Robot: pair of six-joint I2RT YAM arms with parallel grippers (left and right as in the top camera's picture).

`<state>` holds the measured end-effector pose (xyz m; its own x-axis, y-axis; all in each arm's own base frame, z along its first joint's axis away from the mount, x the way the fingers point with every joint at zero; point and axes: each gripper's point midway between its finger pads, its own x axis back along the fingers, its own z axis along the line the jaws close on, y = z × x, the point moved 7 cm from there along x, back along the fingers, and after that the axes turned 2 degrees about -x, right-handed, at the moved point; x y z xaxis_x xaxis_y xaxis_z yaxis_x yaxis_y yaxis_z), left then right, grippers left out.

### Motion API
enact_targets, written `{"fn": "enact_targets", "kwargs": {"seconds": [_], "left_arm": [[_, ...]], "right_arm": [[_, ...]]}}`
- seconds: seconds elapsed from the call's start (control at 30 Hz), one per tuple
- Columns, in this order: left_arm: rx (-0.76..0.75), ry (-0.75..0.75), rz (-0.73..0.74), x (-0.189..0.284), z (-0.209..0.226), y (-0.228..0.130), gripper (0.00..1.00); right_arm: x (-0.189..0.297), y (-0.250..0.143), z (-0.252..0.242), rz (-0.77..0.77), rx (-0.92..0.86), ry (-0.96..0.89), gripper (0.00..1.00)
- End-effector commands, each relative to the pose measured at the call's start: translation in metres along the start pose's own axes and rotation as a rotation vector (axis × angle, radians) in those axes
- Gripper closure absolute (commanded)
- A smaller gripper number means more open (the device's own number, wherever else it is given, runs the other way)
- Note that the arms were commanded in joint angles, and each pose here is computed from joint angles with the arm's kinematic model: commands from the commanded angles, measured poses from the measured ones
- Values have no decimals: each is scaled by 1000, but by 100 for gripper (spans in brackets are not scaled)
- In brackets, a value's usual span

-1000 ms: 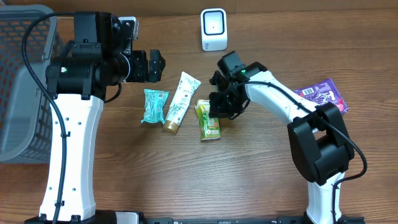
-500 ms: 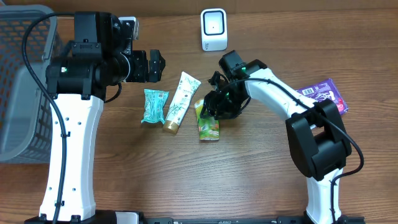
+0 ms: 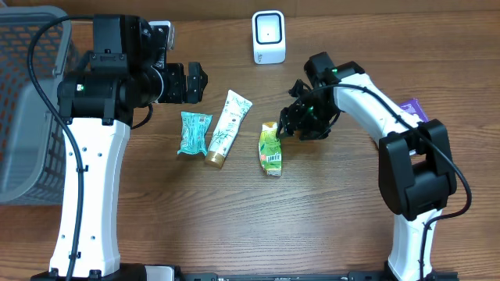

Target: Scan the item barcode

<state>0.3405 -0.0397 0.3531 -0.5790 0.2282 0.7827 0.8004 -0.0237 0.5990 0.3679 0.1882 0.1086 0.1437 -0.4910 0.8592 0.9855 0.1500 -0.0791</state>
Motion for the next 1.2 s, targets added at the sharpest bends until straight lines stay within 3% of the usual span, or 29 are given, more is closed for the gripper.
{"fn": "enact_targets", "kwargs": {"seconds": [0.0,0.53,0.7,0.87,1.07,1.17], "left_arm": [[14,-8,-9,2,-1,2,0],[14,-8,-9,2,-1,3,0],[14,-8,-9,2,-1,3,0],[14,-8,-9,2,-1,3,0],[14,-8,-9,2,-1,2,0],[14,-8,-9,2,-1,3,0]], "right_arm": [[18,9,5,-81,58,12,24],[-5,35,24,-240,227,66,28],[-27,31,28,-246,152,-97,28],[-30,34,19,-316,24,-258,39],[-16,31,-7,-310,-136,-354,62],[-6,23,-17,-260,-216,-387,63]]}}
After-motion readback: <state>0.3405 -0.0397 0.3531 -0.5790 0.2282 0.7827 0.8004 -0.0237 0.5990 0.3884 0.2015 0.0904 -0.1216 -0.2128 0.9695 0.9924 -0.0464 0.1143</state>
